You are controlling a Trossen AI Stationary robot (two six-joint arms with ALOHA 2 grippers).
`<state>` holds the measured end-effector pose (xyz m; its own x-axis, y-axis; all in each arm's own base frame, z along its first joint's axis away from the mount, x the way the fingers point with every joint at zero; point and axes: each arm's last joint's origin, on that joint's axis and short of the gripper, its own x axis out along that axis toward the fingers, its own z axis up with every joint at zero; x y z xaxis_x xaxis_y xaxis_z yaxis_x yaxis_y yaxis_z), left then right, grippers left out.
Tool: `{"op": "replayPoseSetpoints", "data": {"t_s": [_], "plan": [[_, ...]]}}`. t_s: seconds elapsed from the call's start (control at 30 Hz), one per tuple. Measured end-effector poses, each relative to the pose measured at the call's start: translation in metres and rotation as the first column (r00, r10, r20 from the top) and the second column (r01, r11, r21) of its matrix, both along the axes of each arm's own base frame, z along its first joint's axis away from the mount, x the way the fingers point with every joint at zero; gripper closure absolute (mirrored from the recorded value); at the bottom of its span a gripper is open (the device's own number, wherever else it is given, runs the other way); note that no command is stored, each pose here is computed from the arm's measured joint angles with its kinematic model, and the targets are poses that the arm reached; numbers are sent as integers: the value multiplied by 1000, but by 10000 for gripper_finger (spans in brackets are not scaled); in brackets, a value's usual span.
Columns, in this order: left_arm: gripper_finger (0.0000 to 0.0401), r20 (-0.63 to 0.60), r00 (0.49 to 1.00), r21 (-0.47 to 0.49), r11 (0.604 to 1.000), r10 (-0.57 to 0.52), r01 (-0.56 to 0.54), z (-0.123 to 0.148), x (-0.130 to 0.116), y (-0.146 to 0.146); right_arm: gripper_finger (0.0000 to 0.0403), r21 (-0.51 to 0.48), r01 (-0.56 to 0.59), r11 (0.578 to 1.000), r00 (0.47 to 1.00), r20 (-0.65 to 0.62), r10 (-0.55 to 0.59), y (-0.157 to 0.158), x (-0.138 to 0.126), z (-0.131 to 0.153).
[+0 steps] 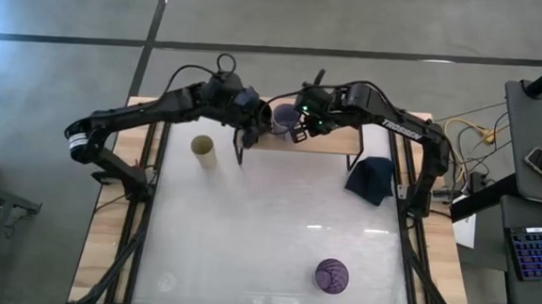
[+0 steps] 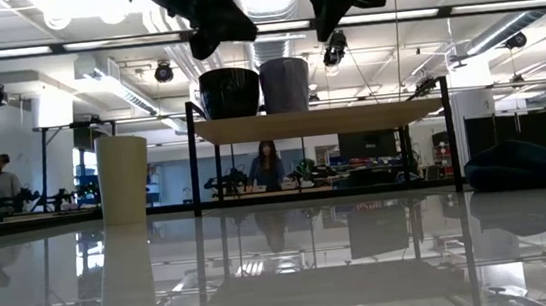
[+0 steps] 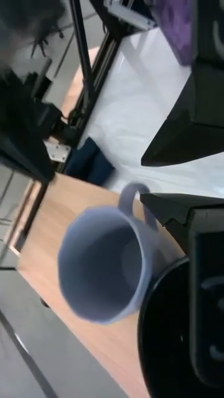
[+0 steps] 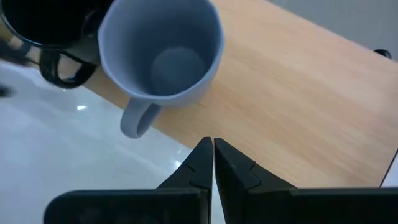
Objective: Stack small to large cups/mugs on shelf
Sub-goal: Put the violet mug on the shelf
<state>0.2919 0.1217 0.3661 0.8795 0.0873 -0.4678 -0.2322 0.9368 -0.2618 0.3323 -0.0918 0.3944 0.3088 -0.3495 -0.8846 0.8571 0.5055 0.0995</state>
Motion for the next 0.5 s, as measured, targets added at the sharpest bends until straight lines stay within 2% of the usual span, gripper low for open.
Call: {"op": "replayPoseSetpoints", "data": {"t_s": [0.2, 0.5], "plan": [[335, -30, 998, -6, 999, 51, -51, -8, 1, 18, 394, -35, 13, 999, 1000, 26, -12, 1, -8, 11], [335, -37, 994, 11, 995, 102, -102, -6, -12, 33, 394, -59, 26, 998, 999, 45, -24, 0, -17, 19]]}}
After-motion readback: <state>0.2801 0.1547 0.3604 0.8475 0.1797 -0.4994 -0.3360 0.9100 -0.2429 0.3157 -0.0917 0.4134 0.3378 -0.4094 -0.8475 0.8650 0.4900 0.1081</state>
